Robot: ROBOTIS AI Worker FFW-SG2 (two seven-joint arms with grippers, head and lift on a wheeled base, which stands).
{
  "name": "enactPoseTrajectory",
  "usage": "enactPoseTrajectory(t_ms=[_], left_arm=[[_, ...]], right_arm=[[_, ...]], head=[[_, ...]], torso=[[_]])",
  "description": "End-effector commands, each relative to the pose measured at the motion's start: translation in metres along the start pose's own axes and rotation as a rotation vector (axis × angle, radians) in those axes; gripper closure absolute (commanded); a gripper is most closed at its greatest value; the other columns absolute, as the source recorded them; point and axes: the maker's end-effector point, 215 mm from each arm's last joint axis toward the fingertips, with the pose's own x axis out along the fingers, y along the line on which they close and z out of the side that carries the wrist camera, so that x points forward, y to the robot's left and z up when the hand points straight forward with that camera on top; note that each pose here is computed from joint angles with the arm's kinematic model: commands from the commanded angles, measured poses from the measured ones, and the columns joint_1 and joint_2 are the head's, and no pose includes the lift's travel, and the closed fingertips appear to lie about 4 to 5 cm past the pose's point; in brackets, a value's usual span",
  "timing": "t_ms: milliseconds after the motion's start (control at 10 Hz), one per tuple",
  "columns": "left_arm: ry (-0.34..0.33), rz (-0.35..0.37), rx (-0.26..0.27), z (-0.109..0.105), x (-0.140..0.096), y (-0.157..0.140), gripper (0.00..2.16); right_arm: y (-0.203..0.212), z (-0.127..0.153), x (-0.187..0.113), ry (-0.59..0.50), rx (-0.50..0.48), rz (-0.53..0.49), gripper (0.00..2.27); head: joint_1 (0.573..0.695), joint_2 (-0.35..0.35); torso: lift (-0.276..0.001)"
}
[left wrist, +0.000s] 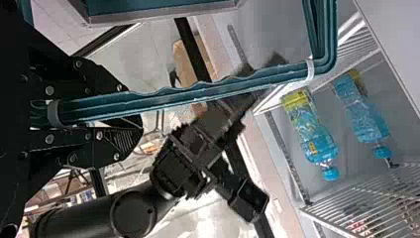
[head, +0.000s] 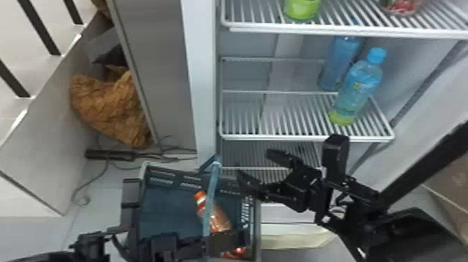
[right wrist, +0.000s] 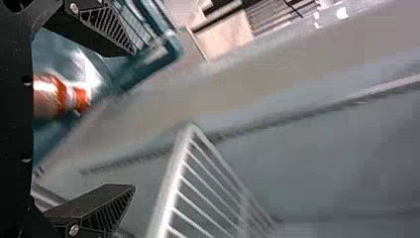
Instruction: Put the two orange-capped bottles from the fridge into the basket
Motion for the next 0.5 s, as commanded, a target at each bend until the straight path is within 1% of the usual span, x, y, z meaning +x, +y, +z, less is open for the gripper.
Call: enactPoseTrajectory(t_ms=[0, 200, 300, 400], left_arm=[[0.002, -0.001, 0.000, -0.001, 0.001, 0.000, 1.17], [0.003, 0.000, 0.000, -0.001, 0.000, 0.000, 1.17], [0.003, -0.001, -0.003, -0.002, 0.000, 0.000, 1.17], [0.003, -0.001, -0.003, -0.002, 0.000, 0.000, 1.17]], right_arm=[[-0.011, 0.040, -0.029, -0.111, -0.087, -0.089, 0.09], [-0.031, 0.083, -0.077, -0.247, -0.160, -0.245, 0.10], [-0.039, 0.096, -0.102, -0.293, -0.190, -0.318, 0.09], [-0.042, 0.110, -0.122, -0.337, -0.218, -0.372, 0.09]], head=[[0.695, -0.095], [0.695, -0.163], [0.695, -0.185], [0.695, -0.229]], torso=[[-0.235], [-0.235], [-0.235], [-0.235]])
